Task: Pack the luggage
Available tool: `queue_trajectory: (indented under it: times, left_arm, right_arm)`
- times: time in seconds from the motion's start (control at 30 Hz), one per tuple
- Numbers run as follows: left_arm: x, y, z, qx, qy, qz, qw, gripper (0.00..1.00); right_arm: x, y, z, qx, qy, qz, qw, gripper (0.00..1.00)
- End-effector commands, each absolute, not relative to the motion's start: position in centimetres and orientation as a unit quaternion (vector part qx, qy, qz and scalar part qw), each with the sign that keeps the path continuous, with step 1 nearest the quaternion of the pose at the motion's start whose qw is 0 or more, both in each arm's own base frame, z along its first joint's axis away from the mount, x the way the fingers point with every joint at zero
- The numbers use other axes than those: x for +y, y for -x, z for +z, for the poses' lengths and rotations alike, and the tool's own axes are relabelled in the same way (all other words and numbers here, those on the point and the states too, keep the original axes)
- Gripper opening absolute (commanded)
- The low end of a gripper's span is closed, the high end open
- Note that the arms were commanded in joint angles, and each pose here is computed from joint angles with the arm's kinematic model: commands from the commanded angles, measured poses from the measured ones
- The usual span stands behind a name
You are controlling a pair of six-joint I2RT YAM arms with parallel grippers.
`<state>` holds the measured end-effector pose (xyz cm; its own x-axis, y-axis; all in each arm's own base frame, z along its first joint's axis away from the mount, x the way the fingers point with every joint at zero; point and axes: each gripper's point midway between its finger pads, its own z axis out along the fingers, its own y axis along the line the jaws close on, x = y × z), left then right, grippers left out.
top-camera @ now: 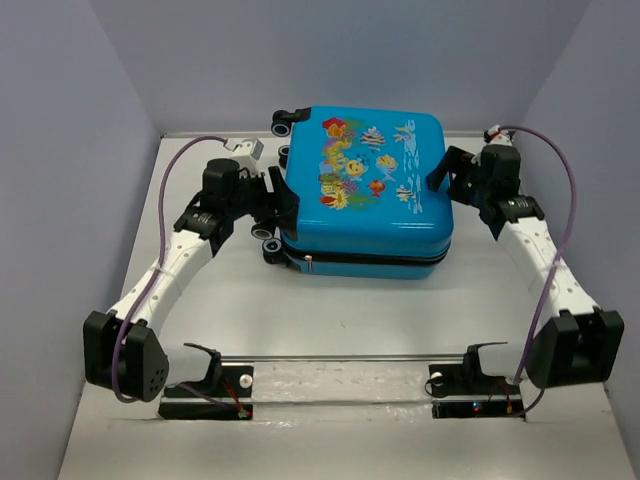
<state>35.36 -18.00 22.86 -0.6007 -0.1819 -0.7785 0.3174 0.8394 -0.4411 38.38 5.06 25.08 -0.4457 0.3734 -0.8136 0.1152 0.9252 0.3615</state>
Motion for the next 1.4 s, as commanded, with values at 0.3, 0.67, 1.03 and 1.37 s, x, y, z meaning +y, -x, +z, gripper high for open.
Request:
queue_trajectory:
  times: [0.3,0.67,1.03,1.37]
  left_arm:
    - [-25.7,-22.1,16.9,0.841,-0.153,-0.418,0.309,0.74]
    - [-26.6,-21.8,22.9,0.799,-0.167,-0.456,0.354,0.77]
    - [-25.2,-20.0,19.8,0.821,-0.163,-0.438,0.327,0.79]
    - [-24.5,-18.3,19.1,0.828,-0.173,-0.437,0.307,0.79]
  right_arm:
    - [30.0,-44.1,30.1,0.777,0.17,0.505,0.336,1.0]
    - [30.1,-48.1,41.3,0.717,0.153,0.512,0.447,1.0]
    - [22.8,-35.1,37.8,0.741,0.165,0.415,0.502,0.88]
    - [21.8,-25.4,20.8,0.782,0.17,0.419,0.429,0.64]
